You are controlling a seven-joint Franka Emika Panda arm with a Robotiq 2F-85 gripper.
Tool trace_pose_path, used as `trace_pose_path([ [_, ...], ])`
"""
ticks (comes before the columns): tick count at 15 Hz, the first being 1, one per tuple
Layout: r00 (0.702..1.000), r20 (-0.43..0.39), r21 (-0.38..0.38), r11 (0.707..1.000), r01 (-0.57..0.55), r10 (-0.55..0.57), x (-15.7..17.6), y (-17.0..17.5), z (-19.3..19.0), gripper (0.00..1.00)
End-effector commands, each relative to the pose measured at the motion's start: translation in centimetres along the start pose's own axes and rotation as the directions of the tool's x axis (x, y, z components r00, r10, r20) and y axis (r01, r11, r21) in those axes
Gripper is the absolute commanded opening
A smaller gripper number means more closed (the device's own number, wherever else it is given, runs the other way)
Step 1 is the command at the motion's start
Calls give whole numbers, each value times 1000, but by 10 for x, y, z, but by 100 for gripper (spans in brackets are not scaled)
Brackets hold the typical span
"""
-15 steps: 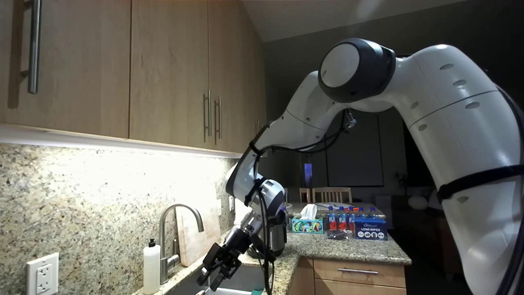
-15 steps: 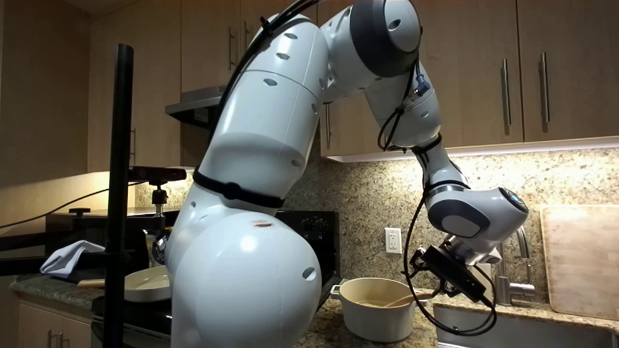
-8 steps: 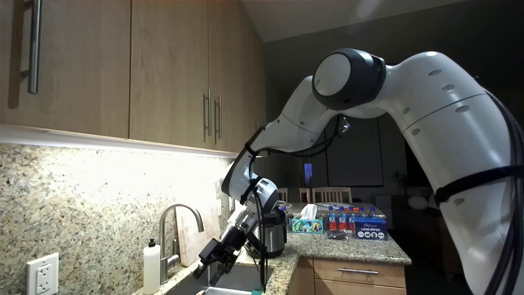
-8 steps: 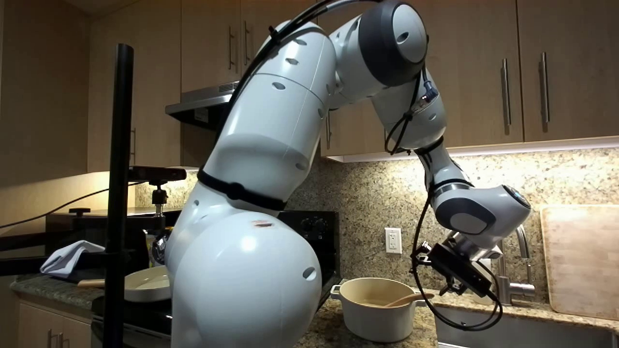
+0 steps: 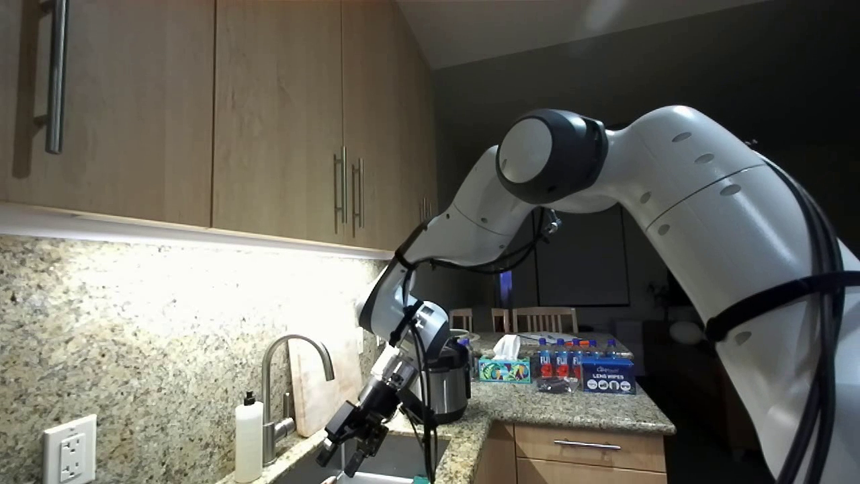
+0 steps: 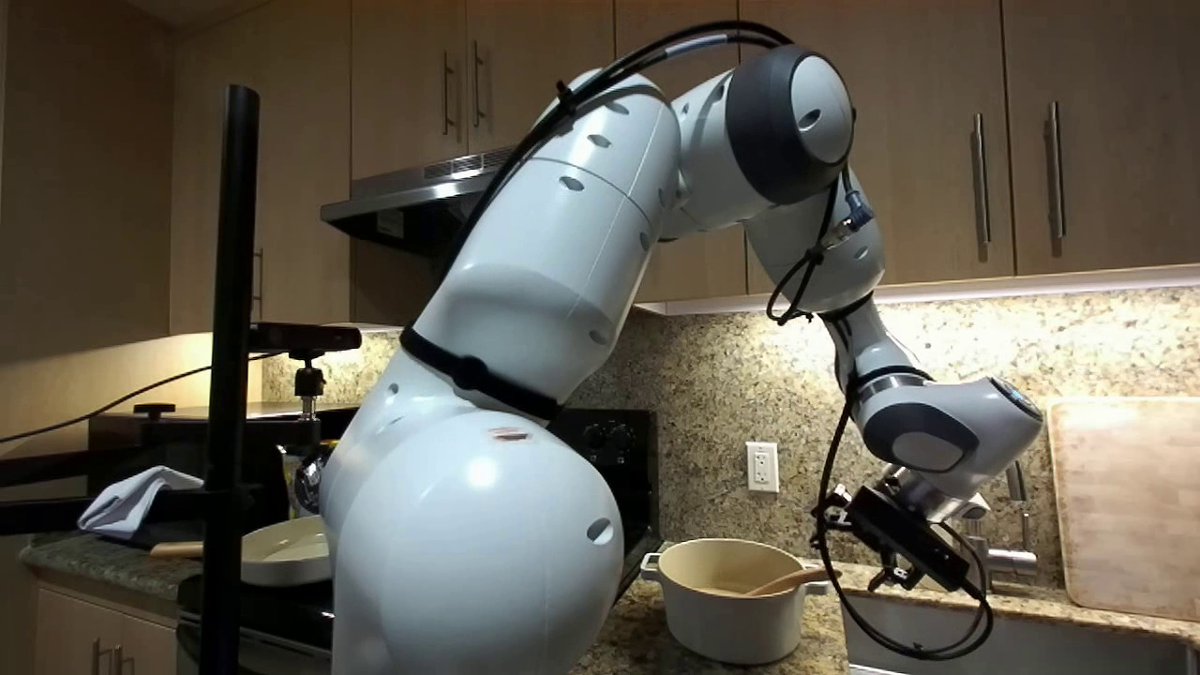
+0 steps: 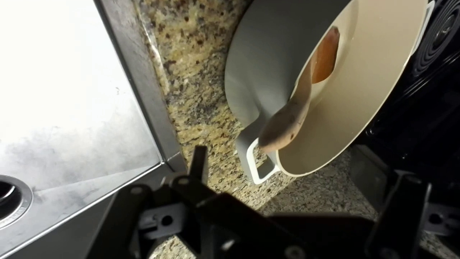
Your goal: Pick up the cooking stick and stir in the pot
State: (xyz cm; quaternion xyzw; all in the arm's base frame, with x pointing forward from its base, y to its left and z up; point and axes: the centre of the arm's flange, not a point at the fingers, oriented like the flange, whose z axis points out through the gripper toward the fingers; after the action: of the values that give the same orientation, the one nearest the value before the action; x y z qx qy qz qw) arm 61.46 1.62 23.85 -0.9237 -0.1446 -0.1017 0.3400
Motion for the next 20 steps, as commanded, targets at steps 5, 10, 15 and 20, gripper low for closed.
trace_pose_path([
  [5,999,39,-16,999,35,-35,23,9,18,100],
  [10,995,76,-3,997,71,-71,30,5,31,100],
  [15,989,109,-3,995,97,-96,23,6,35,100],
  [20,982,145,-1,992,122,-121,22,7,42,100],
])
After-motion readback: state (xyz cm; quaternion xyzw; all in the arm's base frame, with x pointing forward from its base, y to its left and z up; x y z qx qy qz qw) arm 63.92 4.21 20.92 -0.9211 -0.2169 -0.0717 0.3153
